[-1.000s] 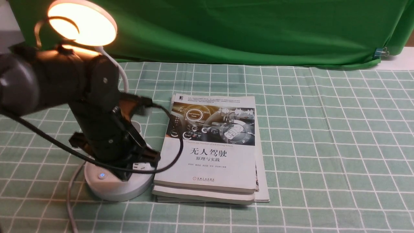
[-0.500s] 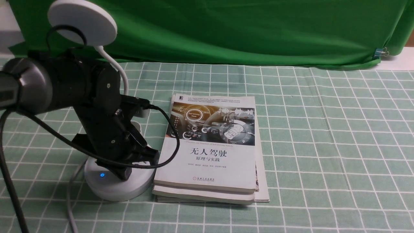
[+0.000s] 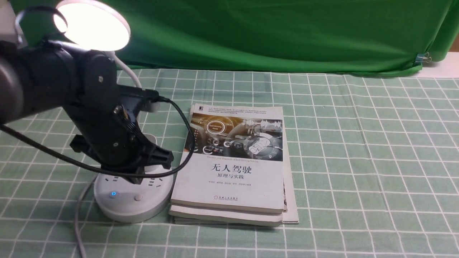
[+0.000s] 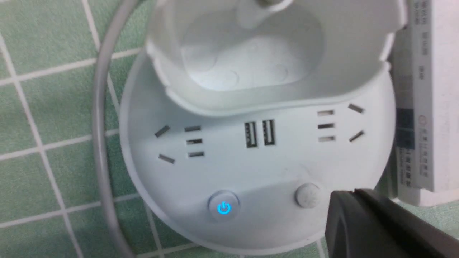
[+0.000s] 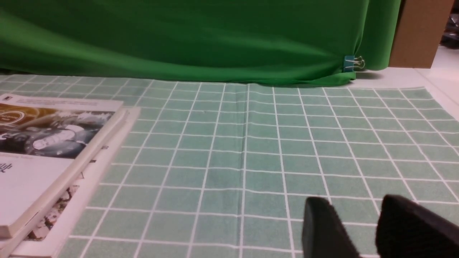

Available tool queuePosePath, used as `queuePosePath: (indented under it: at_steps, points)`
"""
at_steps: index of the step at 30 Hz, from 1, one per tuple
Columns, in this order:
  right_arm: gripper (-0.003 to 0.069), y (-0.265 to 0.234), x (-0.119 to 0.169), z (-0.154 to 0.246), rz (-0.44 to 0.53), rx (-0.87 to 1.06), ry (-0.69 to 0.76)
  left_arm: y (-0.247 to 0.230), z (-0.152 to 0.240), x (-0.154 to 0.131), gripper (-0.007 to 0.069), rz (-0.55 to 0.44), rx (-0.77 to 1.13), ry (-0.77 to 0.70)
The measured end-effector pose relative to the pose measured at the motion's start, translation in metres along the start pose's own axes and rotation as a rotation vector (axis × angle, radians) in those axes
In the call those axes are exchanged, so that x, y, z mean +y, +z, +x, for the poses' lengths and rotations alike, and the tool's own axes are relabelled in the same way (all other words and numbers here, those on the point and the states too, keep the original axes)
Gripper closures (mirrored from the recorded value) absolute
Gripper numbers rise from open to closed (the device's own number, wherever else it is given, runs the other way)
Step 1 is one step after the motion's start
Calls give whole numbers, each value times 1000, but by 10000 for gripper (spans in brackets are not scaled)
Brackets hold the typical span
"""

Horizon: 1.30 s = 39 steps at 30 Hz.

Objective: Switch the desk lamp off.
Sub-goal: Use the left arm to press the button switch on the lamp holder

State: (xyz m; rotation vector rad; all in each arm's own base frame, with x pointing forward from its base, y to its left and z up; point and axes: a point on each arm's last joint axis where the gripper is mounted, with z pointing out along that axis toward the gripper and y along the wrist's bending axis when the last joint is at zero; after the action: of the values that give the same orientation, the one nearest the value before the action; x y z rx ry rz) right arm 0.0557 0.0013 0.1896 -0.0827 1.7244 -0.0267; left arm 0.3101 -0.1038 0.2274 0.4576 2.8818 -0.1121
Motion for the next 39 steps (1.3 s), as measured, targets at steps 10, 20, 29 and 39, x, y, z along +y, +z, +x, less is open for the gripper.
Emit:
queuePosePath:
  at_steps: [10,20,29,39]
  points:
    - [417,0,0,0,0,0,0,41,6,1,625,4,116,-10]
    - [417,0,0,0,0,0,0,29,6,1,625,-2,81,-4]
    - [417,0,0,0,0,0,0,-8,6,-1,625,9,-52,-10]
    - [417,0,0,0,0,0,0,40,4,0,625,14,102,-22]
